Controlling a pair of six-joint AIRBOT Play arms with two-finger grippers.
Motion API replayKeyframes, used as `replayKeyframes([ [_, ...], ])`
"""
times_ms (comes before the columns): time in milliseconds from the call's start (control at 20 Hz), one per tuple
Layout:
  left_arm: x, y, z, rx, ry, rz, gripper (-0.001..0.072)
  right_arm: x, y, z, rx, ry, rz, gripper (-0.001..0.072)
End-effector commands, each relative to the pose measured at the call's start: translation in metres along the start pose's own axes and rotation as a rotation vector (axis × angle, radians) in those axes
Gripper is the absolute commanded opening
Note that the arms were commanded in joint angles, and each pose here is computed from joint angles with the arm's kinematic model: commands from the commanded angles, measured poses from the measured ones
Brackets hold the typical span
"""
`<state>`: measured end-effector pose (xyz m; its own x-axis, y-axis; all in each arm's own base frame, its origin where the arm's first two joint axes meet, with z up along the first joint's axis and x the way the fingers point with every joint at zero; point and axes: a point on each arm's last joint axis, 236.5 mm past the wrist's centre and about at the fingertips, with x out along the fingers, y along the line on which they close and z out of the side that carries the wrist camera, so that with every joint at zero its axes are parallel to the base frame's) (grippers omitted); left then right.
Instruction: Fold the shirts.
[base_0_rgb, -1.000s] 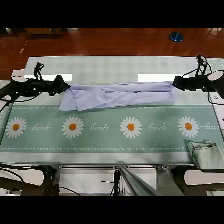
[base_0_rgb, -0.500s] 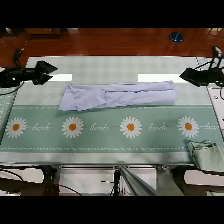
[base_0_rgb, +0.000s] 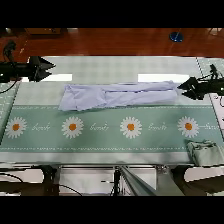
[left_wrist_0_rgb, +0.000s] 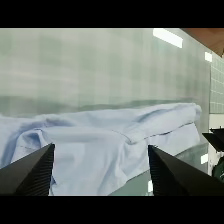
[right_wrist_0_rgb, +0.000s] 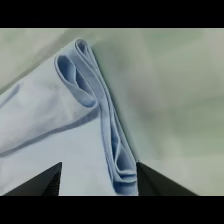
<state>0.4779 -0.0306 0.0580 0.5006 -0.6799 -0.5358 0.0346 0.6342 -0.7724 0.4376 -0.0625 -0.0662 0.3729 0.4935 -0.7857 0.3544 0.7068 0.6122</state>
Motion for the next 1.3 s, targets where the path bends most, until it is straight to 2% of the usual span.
replayKeyframes([
  [0, 0.005, -0.009, -0.007, 0.014, 0.029, -0.014, 0.072, 0.038, 0.002, -0.013, 0.043, 0.077, 0.037, 0.0546],
  [150, 0.011, -0.015, -0.012, 0.04, 0.046, -0.023, 0.072, 0.074, 0.017, -0.018, 0.056, 0.083, 0.033, 0.0524],
  [200, 0.014, -0.018, -0.014, 0.045, 0.052, -0.025, 0.072, 0.083, 0.027, -0.015, 0.054, 0.062, 0.045, 0.0491],
  [300, 0.018, -0.022, -0.017, 0.053, 0.062, -0.03, 0.072, 0.084, 0.052, -0.007, 0.034, 0.024, 0.097, 0.0046],
  [450, 0.024, -0.029, -0.022, 0.063, 0.081, -0.039, 0.072, 0.048, 0.088, 0.003, -0.072, -0.009, 0.16, 0.0028],
  [550, 0.03, -0.037, -0.029, 0.063, 0.107, -0.051, 0.0607, 0.01, 0.107, 0.005, -0.147, -0.047, 0.16, 0.0028],
  [600, 0.034, -0.042, -0.034, 0.041, 0.123, -0.055, 0.0607, -0.007, 0.114, 0.002, -0.19, -0.062, 0.147, 0.0027],
  [650, 0.039, -0.048, -0.039, 0.016, 0.141, -0.06, 0.054, -0.024, 0.118, -0.001, -0.238, -0.076, 0.118, 0.0027],
  [700, 0.045, -0.056, -0.047, -0.003, 0.168, -0.069, 0.035, -0.039, 0.12, -0.007, -0.28, -0.08, 0.087, 0.0027],
  [750, 0.052, -0.067, -0.056, -0.008, 0.194, -0.087, 0.0302, -0.052, 0.121, -0.014, -0.313, -0.079, 0.052, 0.0027],
  [800, 0.059, -0.081, -0.064, 0.001, 0.218, -0.113, 0.0222, -0.064, 0.121, -0.021, -0.342, -0.075, 0.021, 0.0027],
  [850, 0.067, -0.094, -0.073, 0.011, 0.241, -0.137, 0.0079, -0.076, 0.122, -0.029, -0.371, -0.069, -0.005, 0.0027],
  [900, 0.075, -0.109, -0.085, 0.026, 0.269, -0.161, 0.0027, -0.086, 0.124, -0.036, -0.396, -0.067, -0.023, 0.0027],
  [1250, 0.136, -0.188, -0.176, 0.139, 0.426, -0.217, 0.0026, -0.162, 0.134, -0.065, -0.517, -0.173, -0.169, 0.0027],
])
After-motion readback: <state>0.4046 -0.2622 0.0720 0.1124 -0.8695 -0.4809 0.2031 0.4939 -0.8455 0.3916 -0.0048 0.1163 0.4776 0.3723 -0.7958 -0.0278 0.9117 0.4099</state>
